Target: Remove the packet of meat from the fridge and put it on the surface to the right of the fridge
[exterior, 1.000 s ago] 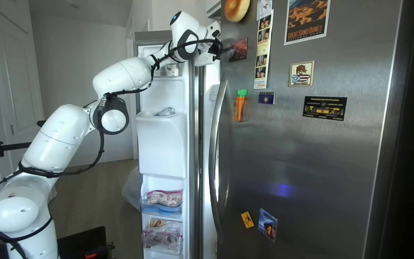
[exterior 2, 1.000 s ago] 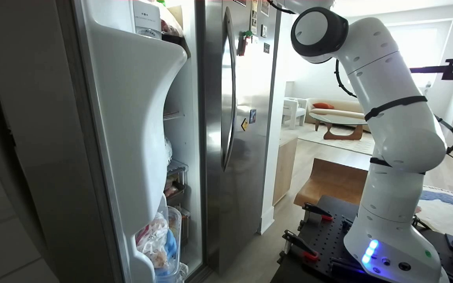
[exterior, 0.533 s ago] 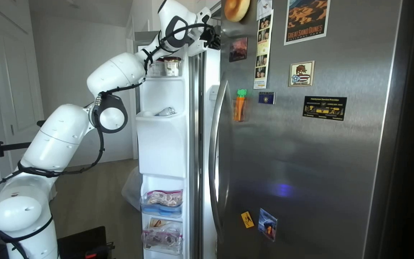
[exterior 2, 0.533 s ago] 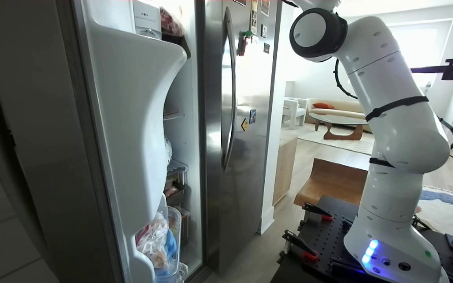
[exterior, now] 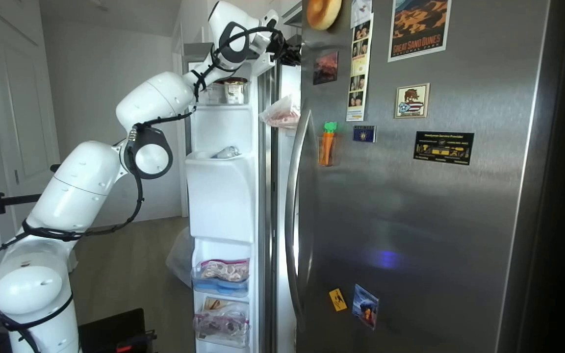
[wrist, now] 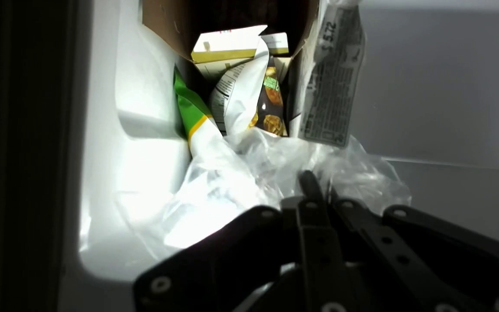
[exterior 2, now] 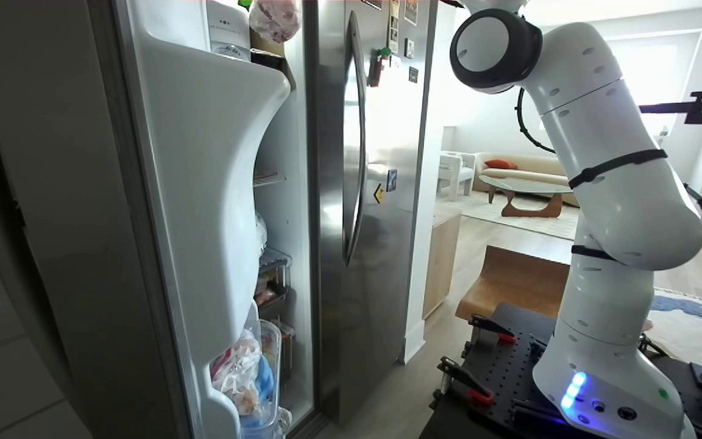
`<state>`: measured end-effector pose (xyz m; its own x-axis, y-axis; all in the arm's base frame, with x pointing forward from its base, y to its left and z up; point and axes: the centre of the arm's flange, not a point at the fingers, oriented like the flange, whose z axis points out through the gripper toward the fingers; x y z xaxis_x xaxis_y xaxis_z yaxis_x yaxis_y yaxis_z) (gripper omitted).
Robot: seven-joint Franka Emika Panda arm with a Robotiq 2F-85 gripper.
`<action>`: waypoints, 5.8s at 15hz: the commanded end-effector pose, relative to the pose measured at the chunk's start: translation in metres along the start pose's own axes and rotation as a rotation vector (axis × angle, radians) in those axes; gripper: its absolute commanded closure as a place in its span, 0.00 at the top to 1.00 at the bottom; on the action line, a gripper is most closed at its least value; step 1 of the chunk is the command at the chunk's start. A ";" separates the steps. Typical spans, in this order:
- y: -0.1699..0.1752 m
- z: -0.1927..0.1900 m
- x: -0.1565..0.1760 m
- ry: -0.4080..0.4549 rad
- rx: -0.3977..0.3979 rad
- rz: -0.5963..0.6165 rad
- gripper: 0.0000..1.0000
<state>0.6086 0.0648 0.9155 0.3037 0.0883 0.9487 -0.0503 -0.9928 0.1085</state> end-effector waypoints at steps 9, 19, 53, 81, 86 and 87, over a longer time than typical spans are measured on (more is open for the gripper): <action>-0.004 -0.036 0.040 0.000 -0.065 0.000 0.00; 0.000 -0.103 0.021 -0.169 -0.124 -0.027 0.00; 0.187 -0.220 -0.118 -0.827 -0.511 0.285 0.00; 0.341 -0.168 -0.225 -1.070 -0.699 0.630 0.00; 0.360 -0.180 -0.232 -1.078 -0.754 0.667 0.00; 0.363 -0.182 -0.233 -1.083 -0.759 0.671 0.00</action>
<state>0.3937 -0.3175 0.8438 0.5859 -0.7759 0.2340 -0.8096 -0.5483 0.2095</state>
